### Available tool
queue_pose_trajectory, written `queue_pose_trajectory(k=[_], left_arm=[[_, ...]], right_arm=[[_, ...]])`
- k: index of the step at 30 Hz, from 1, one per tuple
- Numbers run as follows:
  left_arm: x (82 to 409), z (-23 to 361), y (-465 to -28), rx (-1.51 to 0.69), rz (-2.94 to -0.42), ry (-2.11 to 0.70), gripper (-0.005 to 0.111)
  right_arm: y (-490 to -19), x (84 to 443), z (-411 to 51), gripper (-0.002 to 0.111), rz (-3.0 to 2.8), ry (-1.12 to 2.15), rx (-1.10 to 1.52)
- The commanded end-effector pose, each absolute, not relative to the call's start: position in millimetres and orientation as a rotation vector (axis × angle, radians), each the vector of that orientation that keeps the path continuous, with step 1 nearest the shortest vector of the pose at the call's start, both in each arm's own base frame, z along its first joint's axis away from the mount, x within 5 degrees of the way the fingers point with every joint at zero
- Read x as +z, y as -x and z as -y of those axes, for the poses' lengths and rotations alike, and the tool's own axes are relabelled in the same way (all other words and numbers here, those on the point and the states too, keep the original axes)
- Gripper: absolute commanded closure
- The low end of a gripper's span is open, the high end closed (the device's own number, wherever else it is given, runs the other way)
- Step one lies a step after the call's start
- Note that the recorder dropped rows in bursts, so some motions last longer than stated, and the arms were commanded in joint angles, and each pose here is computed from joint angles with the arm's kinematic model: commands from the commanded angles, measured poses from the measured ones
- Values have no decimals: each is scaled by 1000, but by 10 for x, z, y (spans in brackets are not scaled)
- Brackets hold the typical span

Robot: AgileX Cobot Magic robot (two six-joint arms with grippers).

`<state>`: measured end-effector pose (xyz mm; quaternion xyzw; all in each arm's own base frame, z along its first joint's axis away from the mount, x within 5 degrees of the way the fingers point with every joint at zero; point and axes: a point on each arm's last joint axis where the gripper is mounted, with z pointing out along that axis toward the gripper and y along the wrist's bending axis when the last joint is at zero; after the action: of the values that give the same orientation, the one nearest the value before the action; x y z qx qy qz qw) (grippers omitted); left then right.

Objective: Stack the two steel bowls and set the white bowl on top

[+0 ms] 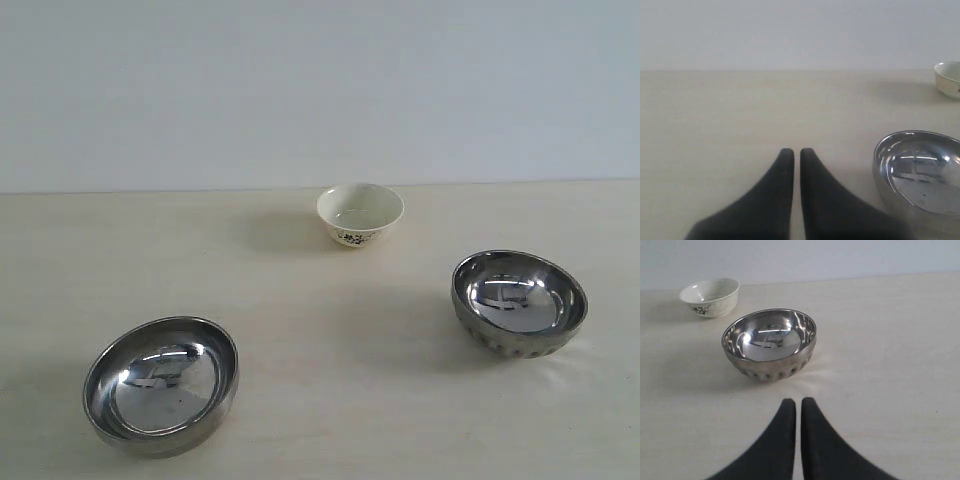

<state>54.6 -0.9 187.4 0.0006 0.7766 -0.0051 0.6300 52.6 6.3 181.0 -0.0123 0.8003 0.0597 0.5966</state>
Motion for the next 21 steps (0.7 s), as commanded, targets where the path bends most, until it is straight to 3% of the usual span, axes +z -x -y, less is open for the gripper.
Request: queue_pose_trajectory(k=[1,12,14,18,21], left_arm=[[1864,7,-545,-10,-1780,3,103],[1864,7,-545,-10,-1780,3,103],[1841,32,-539,-155,-1803,137,103],[1862,153,-532,-704,-1742,586,103],[1877,183,-529,-808,-1720,648,103]], right_arm=[[-525,1801,-63,108,-1853,29,139],[-525,1801,-63,108,-1853,29,139],[-525,1801,-63,108,-1853,29,139],[-525,1801,-63,108,-1853,29,139],[-525,1801,-63,108,-1853,29,139]])
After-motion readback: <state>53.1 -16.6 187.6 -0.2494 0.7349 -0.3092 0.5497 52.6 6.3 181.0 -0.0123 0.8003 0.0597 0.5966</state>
